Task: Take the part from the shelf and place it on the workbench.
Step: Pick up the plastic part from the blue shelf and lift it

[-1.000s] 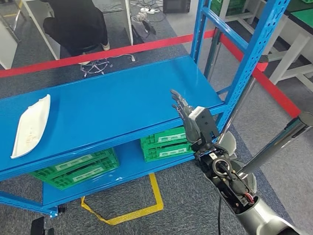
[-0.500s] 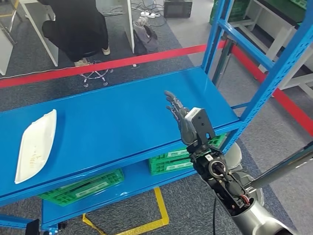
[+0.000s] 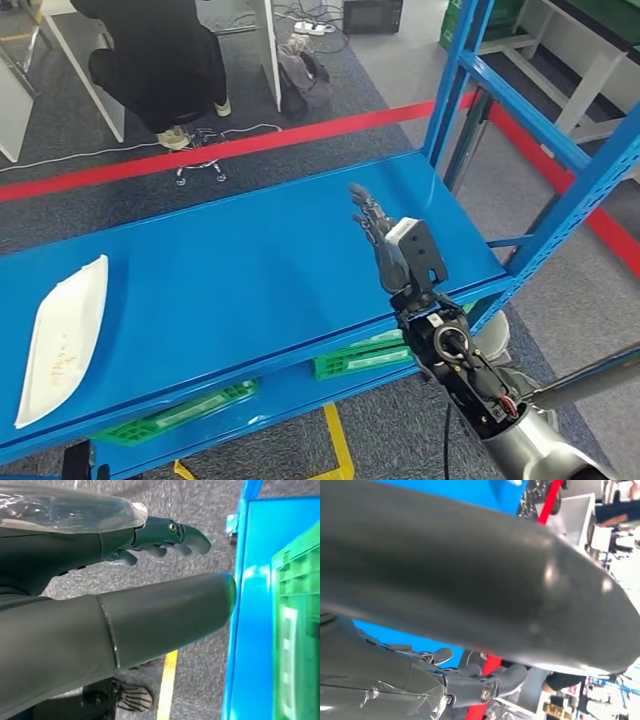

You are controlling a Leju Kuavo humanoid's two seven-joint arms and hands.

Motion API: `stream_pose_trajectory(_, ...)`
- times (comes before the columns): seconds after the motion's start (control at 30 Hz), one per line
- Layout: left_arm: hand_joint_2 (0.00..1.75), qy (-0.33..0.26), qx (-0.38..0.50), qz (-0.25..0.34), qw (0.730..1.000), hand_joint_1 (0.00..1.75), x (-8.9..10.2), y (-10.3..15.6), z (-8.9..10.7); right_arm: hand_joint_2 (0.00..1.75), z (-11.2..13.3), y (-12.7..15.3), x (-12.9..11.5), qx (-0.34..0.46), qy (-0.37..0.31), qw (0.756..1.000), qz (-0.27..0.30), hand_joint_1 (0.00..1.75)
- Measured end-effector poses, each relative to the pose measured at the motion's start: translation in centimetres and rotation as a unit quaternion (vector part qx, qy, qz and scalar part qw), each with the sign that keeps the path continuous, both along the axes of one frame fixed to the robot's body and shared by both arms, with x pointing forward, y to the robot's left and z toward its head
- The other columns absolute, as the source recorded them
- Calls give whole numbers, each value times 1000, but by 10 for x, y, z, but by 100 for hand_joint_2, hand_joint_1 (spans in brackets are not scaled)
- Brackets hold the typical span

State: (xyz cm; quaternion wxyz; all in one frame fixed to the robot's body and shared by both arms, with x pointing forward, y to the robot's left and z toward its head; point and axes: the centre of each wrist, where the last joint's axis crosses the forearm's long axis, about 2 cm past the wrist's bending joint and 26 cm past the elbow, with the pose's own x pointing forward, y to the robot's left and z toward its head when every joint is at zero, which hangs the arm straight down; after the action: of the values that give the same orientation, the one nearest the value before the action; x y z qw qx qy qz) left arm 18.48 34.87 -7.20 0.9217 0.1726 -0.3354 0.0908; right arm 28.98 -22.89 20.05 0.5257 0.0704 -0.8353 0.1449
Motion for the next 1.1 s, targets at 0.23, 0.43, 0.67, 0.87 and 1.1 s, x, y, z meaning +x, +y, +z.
stream_pose_trajectory(0.23, 0, 1, 16, -2, 1000, 0, 0, 2, 0, 0, -2, 0, 0, 2, 0, 1000, -4, 0)
stream_pose_trajectory(0.43, 0, 1, 21, -2, 1000, 0, -1, 2, 0, 0, -1, -1, 0, -1, -6, 1000, -17, 0)
stream_pose_trajectory(0.67, 0, -1, 22, -3, 1000, 0, 0, 2, 0, 0, 0, -1, 1, 1, -10, 1000, -23, 0)
stream_pose_trajectory(0.87, 0, -2, 23, -4, 1000, 0, 0, 2, 0, 0, 1, -1, 2, 10, -7, 1000, -3, 0)
stream_pose_trajectory(1.1, 0, -2, 23, -3, 1000, 0, 0, 2, 0, 0, 1, -1, 2, 11, -8, 1000, -2, 0)
